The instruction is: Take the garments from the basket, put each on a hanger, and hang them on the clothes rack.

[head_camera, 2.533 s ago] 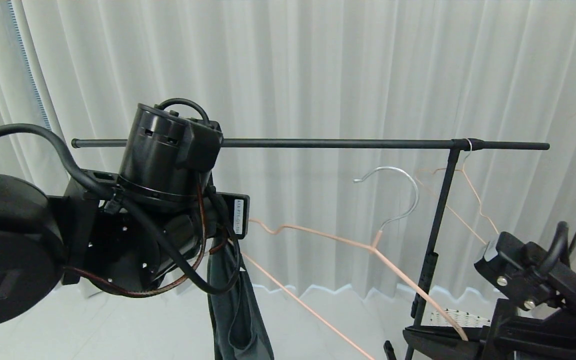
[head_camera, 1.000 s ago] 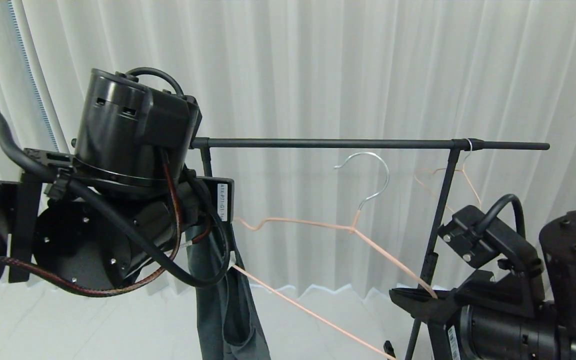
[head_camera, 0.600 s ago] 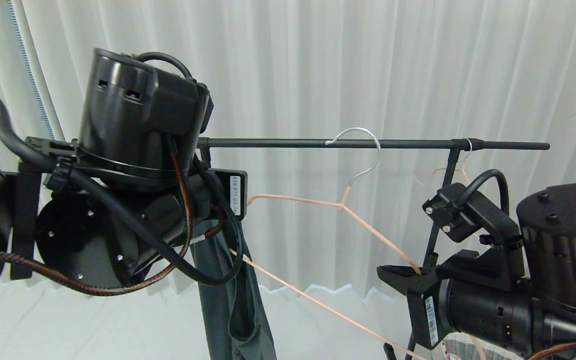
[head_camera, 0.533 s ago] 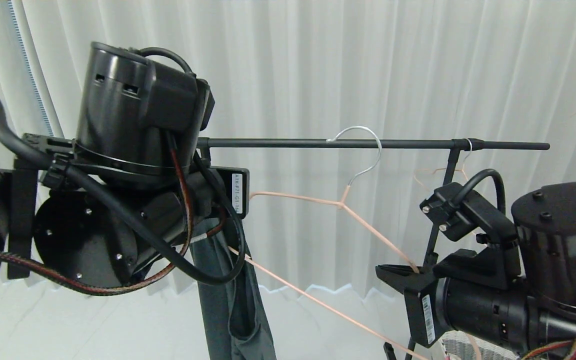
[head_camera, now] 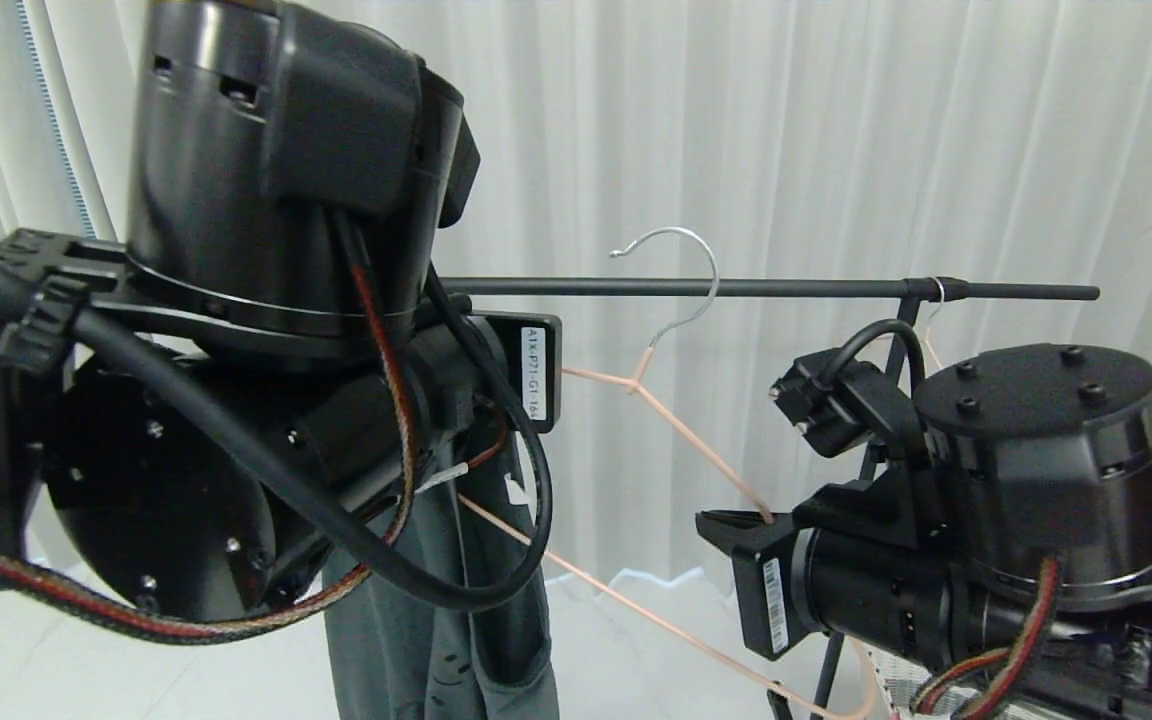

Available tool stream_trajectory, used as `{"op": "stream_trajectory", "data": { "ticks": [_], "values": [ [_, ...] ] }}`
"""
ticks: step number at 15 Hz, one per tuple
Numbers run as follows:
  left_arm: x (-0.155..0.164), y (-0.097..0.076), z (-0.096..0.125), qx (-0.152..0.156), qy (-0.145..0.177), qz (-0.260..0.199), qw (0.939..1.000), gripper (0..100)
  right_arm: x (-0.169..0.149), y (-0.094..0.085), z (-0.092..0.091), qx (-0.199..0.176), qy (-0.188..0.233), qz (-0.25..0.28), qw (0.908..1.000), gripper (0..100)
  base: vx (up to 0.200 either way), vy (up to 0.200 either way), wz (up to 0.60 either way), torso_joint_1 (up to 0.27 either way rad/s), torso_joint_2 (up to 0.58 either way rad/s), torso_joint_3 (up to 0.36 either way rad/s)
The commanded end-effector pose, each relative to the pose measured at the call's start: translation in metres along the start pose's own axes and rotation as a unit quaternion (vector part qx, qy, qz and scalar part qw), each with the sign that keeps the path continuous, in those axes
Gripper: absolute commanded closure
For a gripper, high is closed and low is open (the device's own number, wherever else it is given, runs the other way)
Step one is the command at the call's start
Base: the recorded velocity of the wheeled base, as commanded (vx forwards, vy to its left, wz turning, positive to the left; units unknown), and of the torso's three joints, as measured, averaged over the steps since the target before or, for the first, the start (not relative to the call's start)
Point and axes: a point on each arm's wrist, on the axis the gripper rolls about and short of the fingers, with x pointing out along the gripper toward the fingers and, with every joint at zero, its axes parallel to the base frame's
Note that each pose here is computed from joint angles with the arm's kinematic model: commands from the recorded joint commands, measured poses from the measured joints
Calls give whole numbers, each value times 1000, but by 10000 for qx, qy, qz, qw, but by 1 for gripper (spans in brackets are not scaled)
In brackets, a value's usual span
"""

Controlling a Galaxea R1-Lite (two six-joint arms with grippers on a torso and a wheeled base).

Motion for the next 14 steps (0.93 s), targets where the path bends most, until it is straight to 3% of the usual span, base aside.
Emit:
{"op": "stream_trajectory", "data": {
  "ticks": [1, 9, 14],
  "values": [
    [-2, -4, 0, 17, -4, -79, 10000, 100, 8, 5, 2, 21, 16, 15, 10000, 100, 0, 0, 0, 0, 0, 0],
    [-11, -13, 5, -5, -106, -300, 9995, 100, 23, 29, -1, 149, 15, 299, 9994, 100, 0, 0, 0, 0, 0, 0],
    [-16, -18, 5, 11, -131, -423, 9990, 100, 27, 30, -1, 194, 12, 309, 9993, 100, 0, 0, 0, 0, 0, 0]
  ]
}}
